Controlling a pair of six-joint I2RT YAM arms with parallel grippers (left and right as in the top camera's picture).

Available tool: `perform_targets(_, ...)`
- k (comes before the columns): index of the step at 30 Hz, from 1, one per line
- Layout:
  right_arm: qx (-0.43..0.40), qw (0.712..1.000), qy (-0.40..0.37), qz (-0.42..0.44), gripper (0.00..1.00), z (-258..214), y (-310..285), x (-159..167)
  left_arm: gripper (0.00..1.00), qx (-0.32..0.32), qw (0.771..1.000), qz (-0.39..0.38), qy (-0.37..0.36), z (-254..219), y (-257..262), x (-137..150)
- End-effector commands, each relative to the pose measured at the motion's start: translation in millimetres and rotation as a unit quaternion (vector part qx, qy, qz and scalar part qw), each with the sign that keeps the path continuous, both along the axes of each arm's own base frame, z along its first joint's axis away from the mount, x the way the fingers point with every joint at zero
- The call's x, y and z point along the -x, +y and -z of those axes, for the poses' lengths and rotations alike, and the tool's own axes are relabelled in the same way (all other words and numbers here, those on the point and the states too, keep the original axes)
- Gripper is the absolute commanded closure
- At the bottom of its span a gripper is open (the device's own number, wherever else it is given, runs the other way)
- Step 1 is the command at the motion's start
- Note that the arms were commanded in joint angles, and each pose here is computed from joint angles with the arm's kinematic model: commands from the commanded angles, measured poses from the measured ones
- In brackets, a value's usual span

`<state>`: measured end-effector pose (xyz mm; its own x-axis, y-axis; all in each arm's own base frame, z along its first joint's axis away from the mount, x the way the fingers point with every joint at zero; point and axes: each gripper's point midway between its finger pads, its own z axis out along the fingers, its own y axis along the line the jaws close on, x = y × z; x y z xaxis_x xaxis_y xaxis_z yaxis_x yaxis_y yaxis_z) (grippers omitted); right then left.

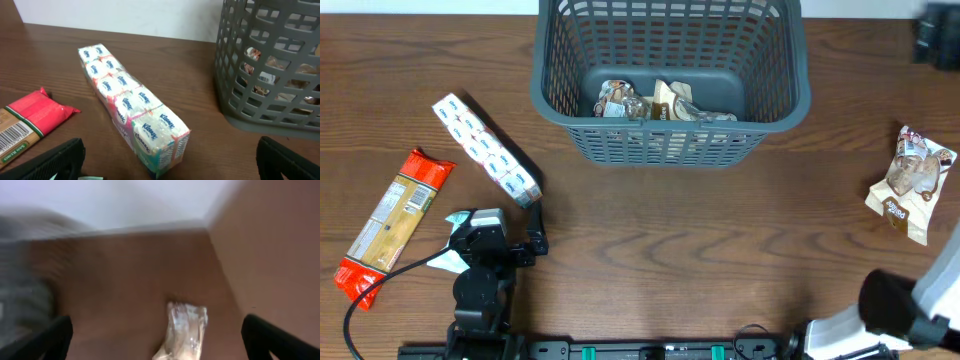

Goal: Pack container
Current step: 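Reach the right gripper to the last pouch and grasp it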

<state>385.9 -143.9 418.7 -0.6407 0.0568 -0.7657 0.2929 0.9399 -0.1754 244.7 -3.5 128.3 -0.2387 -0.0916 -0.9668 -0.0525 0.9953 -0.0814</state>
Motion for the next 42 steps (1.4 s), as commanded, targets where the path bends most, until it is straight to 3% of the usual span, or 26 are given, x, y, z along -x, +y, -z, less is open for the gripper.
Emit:
perform_targets(1,-0.127,0.969,0.039,0.208,0.04,65.9,-76.3,22.5,0.01,0.0,1.0,-0.003,0.025,16.4,1.2,2.4)
perform_targets(7,-0.191,0.937,0.125,0.262,0.03,152.6,-123.0,48.9,0.01,0.0,1.0,-0.003,0.025,16.3,1.2,2.4)
perform_targets(12,-0.202,0.93,0.179,0.248,0.01,230.4,-132.4,53.9,0.02,0.0,1.0,-0.003,0.025,16.2,1.2,2.4)
perform_targets(19,-0.217,0.931,0.191,0.221,0.01,317.2,-124.2,51.5,0.02,0.012,1.0,-0.006,0.024,16.2,1.2,2.4)
perform_targets(30,-0.183,0.956,0.154,0.171,0.02,372.3,-125.5,38.2,0.02,0.013,1.0,-0.006,0.024,16.3,1.2,2.4)
perform_targets(42,-0.191,0.952,0.188,0.146,0.04,430.0,-123.0,33.9,0.02,0.015,1.0,-0.007,0.024,16.3,1.2,2.4)
